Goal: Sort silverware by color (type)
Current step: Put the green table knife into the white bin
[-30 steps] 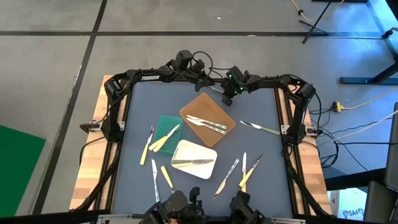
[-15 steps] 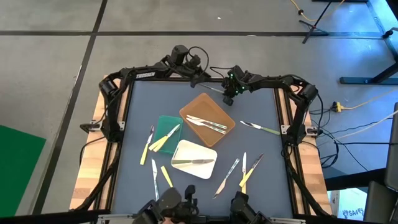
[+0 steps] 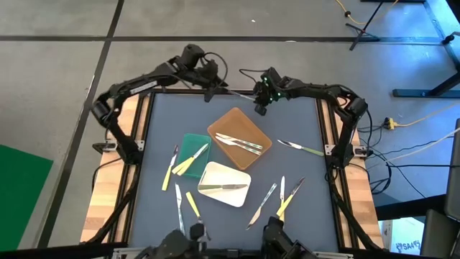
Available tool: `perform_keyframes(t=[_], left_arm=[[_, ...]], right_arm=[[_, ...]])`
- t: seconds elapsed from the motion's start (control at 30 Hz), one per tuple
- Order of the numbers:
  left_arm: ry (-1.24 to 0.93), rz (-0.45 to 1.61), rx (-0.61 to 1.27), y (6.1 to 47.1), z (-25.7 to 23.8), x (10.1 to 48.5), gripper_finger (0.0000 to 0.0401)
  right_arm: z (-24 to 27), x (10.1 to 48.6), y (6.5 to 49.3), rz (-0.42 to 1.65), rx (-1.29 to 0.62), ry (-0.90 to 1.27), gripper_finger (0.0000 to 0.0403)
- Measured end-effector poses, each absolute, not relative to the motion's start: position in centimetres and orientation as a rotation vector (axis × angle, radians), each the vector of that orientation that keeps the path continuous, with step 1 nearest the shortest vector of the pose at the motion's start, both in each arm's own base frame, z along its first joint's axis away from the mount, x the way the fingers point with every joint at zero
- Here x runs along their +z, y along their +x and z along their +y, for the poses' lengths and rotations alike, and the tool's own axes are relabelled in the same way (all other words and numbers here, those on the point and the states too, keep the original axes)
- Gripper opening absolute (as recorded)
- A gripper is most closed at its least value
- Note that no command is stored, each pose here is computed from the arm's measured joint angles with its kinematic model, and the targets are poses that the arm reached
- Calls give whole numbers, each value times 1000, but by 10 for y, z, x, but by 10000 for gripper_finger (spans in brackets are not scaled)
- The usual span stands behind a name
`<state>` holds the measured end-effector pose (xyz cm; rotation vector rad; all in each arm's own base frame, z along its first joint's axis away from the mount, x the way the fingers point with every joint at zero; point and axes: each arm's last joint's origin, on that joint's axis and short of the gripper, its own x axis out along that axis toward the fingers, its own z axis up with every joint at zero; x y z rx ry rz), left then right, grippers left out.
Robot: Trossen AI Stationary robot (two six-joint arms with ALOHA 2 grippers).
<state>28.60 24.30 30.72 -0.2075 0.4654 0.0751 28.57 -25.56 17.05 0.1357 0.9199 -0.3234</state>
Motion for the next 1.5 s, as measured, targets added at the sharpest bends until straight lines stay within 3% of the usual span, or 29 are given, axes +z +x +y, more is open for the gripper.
perform_keyframes(t=[0.3, 0.5, 1.07, 1.5], left_arm=[[-92, 510, 23, 243, 202, 353, 132], [-116, 562, 39, 229, 188, 361, 132], [-385, 860, 50, 218, 165, 340, 132], [-471, 922, 47, 212, 160, 337, 132]], right_arm=[[-254, 223, 308, 945, -260, 74, 2], [-230, 250, 333, 949, -171, -53, 1], [-134, 268, 386, 1074, 36, -816, 1], [-70, 284, 415, 1003, -39, -1316, 1]])
